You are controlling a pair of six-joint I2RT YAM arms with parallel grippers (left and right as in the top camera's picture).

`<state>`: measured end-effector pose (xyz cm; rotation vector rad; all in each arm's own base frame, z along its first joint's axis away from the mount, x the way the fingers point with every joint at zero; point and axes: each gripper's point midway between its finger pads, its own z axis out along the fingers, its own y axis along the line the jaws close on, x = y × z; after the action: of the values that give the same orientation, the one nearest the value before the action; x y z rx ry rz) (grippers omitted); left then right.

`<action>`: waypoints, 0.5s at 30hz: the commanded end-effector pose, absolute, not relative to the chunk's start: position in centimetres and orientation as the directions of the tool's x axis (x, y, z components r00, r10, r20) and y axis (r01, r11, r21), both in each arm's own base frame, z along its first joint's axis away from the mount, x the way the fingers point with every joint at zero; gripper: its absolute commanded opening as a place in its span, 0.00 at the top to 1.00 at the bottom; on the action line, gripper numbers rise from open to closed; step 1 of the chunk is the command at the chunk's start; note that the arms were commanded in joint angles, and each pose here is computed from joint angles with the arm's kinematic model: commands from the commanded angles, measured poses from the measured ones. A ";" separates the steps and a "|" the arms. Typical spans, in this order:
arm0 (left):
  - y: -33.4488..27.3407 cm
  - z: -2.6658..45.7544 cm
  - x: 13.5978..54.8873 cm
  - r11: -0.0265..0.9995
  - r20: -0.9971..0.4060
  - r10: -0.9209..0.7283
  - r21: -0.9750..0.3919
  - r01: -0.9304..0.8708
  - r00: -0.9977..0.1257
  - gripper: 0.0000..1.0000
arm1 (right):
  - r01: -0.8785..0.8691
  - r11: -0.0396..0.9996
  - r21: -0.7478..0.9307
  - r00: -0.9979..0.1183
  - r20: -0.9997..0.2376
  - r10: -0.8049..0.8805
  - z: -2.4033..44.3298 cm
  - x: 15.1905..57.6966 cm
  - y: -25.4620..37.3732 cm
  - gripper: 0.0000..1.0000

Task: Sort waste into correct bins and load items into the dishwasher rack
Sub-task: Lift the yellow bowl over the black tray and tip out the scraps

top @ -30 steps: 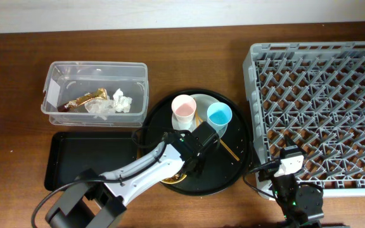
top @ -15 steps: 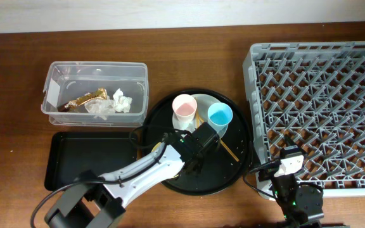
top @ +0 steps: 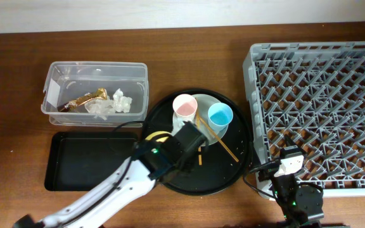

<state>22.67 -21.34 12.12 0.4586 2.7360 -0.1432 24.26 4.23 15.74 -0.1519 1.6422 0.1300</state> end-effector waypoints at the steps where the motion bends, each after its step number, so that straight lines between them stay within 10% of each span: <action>1: -17.8 14.8 23.6 0.965 -0.408 0.210 -0.058 0.255 -0.888 1.00 | -0.163 0.987 -0.010 -0.077 -0.997 -0.023 15.5 24.3 3.9 0.02; 15: -10.8 17.4 25.3 0.863 -0.396 0.094 -0.424 0.273 -0.913 1.00 | -0.163 0.987 -0.010 -0.077 -0.997 -0.023 15.5 24.3 3.9 0.02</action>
<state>25.76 -10.49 16.67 0.1622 2.7377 -0.4731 24.27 4.23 15.74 -0.1513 1.6423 0.1299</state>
